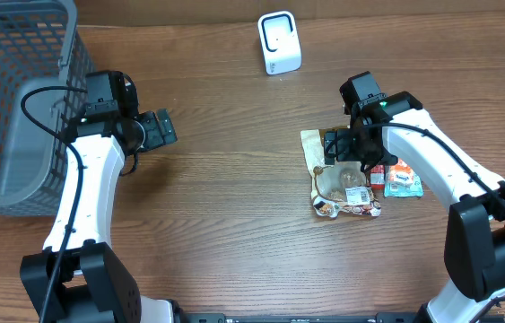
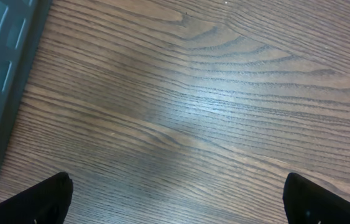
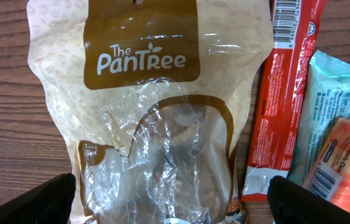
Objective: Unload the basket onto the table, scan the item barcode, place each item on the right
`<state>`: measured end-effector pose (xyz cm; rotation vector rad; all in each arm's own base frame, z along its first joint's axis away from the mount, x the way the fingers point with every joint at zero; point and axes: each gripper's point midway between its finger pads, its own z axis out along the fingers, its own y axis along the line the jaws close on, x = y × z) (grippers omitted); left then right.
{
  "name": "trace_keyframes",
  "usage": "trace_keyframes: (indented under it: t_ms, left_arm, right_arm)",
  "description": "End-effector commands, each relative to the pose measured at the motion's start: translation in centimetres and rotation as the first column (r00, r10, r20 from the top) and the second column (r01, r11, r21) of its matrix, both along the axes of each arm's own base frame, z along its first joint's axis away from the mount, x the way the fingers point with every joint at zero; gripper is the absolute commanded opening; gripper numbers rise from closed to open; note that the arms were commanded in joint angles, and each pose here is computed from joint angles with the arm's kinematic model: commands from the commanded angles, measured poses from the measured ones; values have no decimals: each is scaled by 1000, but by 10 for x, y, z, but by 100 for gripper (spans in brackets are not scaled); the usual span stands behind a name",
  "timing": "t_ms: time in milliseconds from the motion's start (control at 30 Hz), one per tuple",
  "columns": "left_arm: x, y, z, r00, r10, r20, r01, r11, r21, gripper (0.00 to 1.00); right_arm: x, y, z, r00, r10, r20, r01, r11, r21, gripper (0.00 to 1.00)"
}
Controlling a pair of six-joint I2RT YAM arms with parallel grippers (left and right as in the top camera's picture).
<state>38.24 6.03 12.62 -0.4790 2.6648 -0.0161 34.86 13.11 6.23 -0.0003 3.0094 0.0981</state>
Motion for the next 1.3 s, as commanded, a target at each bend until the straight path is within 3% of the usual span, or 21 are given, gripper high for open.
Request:
trace_keyframes:
  t_ms: [0,233,433,633,900,1167,1267]
  left_arm:
    - [4,1,10,1000,-16,27,15,1000,18,100]
    - [4,1,10,1000,-16,27,15,1000,19,100]
    - [4,1,10,1000,-16,27,15,1000,19,100]
    - [4,1,10,1000,-16,27,15,1000,19,100]
    - [4,1,10,1000,-16,27,15,1000,18,100]
    - [4,1,10,1000,-16,27,15,1000,18,100]
    - [4,1,10,1000,-16,27,15,1000,19,100]
  right_arm:
    - [7,-1,12,999,0,39,0,1000,10,100]
    - [9,0,38,994,-2,107,-2,999,35,100]
    - [5,-1,109,958,-15,288,-15,995,100,100]
    - [-16,-9,187,876,-44,480,-43,985,169,100]
    - [-66,-27,278,713,-103,693,-101,964,247,100]
    - [-132,-58,336,534,-171,828,-129,951,280,100]
    - [-155,-66,335,527,-146,837,-140,957,255,100]
